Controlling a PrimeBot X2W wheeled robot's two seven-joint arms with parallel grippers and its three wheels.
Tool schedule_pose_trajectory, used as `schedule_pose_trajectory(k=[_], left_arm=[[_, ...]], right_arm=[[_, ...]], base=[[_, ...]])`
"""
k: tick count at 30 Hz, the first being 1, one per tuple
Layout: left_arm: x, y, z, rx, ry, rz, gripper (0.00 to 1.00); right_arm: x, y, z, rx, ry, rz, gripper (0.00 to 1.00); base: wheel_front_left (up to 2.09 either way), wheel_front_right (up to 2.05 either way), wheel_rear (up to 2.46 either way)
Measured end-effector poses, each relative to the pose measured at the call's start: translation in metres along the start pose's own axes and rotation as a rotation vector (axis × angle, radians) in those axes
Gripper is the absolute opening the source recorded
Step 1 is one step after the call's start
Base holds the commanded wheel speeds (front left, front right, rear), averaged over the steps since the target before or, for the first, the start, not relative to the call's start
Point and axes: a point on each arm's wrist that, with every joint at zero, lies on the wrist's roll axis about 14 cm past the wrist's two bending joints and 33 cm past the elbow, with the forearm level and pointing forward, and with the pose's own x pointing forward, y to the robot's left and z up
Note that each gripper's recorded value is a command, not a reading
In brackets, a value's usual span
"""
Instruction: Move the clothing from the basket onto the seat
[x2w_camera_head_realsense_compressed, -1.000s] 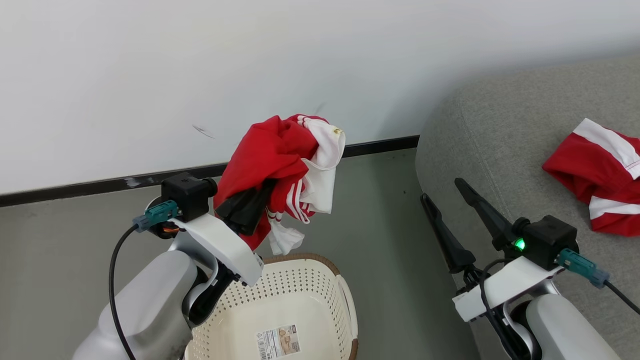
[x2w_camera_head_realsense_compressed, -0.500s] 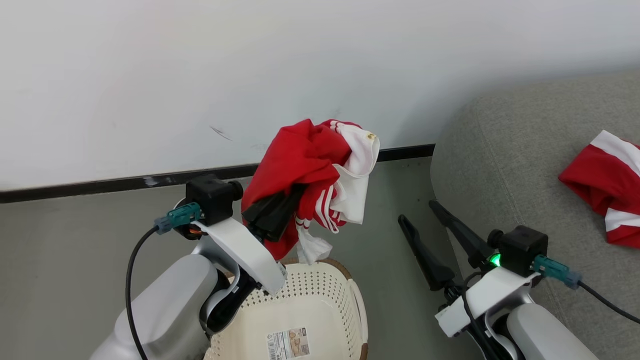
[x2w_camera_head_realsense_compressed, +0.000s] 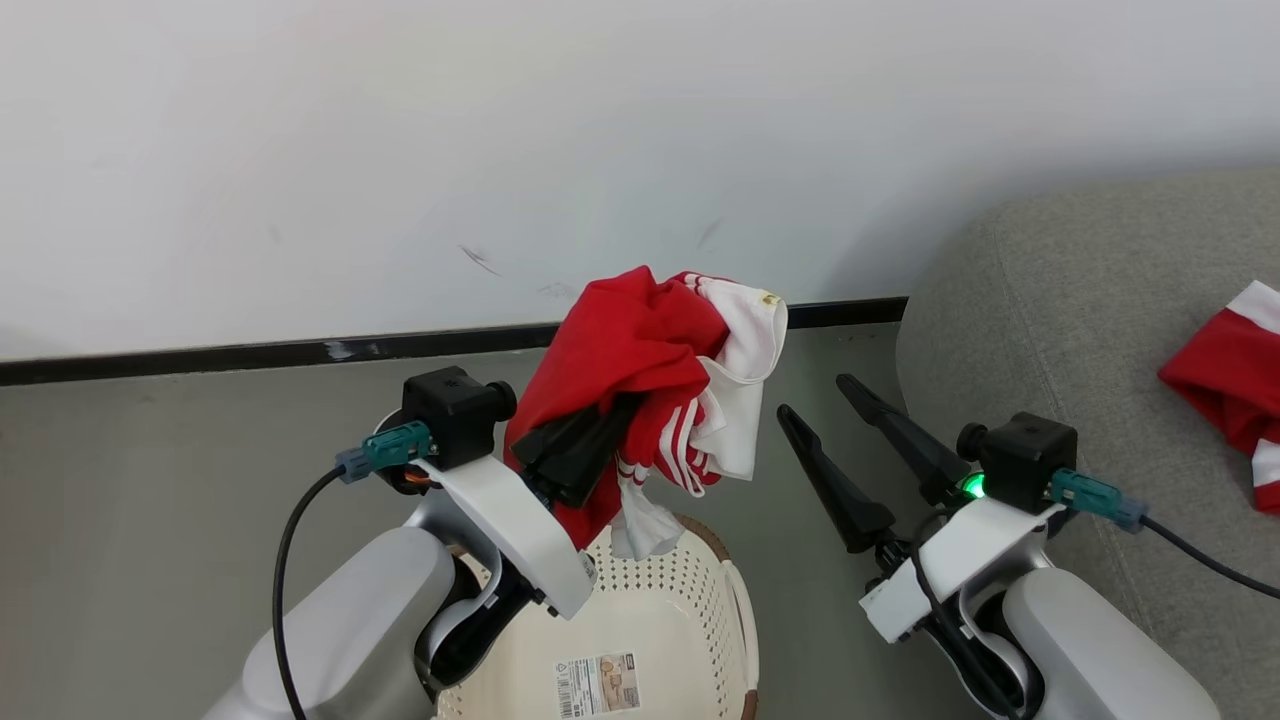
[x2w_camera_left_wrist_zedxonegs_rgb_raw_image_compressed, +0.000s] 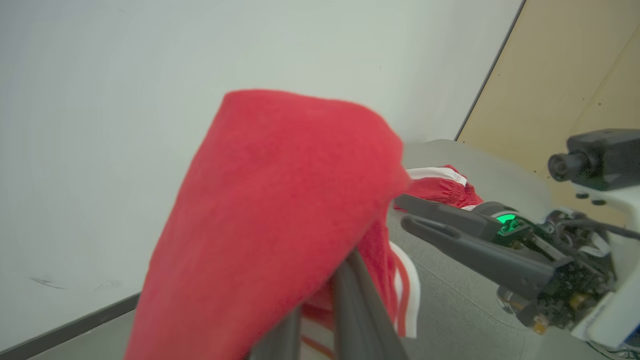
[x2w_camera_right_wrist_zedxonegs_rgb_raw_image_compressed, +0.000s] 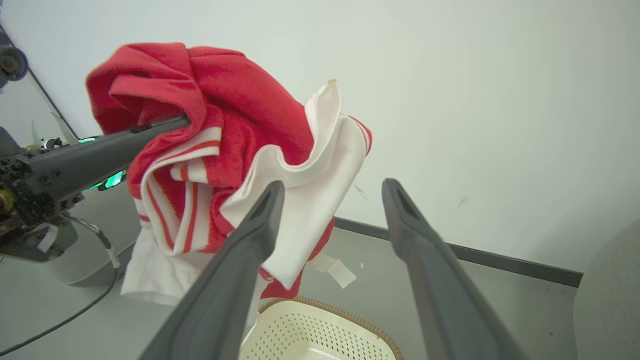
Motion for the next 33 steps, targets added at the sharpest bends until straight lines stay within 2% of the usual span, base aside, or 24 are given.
schedule_pose_trajectory(k=[8, 15, 20, 22, 27, 33], left_arm=[[-0.002, -0.006, 0.007, 0.0, -0.015, -0.011, 0.0], [-0.004, -0.008, 0.011, -0.003, -0.024, -0.018, 0.0], [-0.006, -0.008, 0.012, -0.003, -0.023, -0.017, 0.0], [-0.007, -0.008, 0.013, -0.003, -0.023, -0.018, 0.0], [-0.008, -0.008, 0.014, -0.004, -0.021, -0.016, 0.0], [-0.01, -0.006, 0.016, -0.006, -0.026, -0.008, 0.0]], right_arm=[[0.003, -0.007, -0.018, 0.1, 0.046, -0.027, 1.0], [0.006, 0.011, -0.043, 0.195, 0.12, 0.014, 1.0], [0.02, 0.029, -0.042, 0.252, 0.121, 0.065, 1.0], [0.022, 0.037, -0.045, 0.301, 0.126, 0.075, 1.0], [0.026, 0.057, -0.056, 0.535, 0.16, 0.055, 1.0], [0.031, 0.069, -0.058, 0.631, 0.197, 0.085, 1.0]], base=[[0.0, 0.0, 0.0], [0.0, 0.0, 0.0], [0.0, 0.0, 0.0], [0.0, 0.0, 0.0], [0.0, 0.0, 0.0], [0.0, 0.0, 0.0]])
